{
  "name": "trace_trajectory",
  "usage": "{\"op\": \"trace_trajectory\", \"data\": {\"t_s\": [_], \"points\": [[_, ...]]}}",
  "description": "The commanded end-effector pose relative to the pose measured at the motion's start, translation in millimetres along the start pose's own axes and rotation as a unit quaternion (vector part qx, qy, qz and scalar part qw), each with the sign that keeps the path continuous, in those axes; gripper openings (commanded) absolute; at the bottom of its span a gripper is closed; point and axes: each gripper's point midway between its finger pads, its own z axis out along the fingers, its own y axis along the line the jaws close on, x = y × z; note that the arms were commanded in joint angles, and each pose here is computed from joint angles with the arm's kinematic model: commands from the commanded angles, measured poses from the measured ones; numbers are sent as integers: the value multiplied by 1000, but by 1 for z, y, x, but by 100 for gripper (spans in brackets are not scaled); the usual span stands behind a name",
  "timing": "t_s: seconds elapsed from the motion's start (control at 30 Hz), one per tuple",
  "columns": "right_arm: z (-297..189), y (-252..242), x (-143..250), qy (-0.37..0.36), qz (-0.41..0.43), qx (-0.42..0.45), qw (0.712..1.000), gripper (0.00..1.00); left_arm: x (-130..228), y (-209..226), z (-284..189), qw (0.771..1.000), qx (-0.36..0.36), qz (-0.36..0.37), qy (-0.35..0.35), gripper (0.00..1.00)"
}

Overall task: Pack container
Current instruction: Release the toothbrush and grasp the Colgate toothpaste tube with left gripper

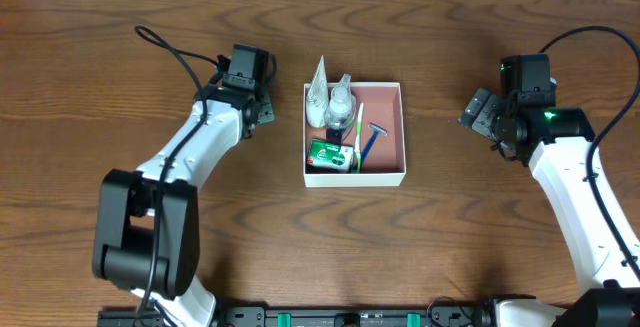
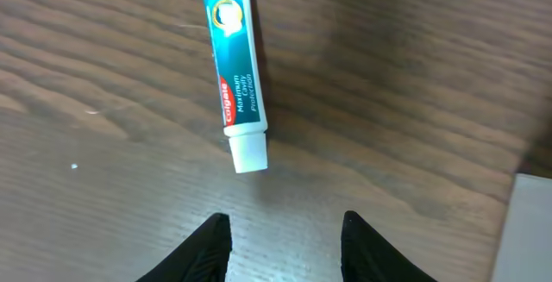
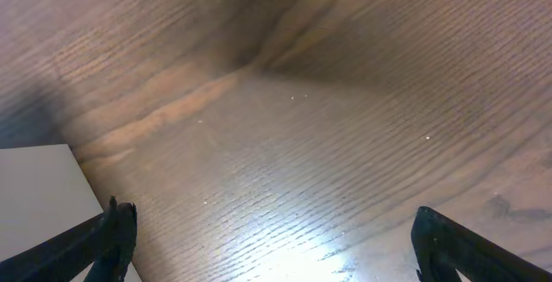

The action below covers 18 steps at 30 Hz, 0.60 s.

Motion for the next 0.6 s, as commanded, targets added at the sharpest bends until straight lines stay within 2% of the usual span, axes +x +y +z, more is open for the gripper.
{"op": "trace_trajectory", "data": {"t_s": [0.0, 0.57], "points": [[2, -4, -1, -1, 10, 8, 1000, 99, 1, -1, 12, 1000, 2, -7, 8, 42], [2, -5, -1, -1, 10, 8, 1000, 99, -7, 14, 39, 998, -20, -51, -7, 42]]}}
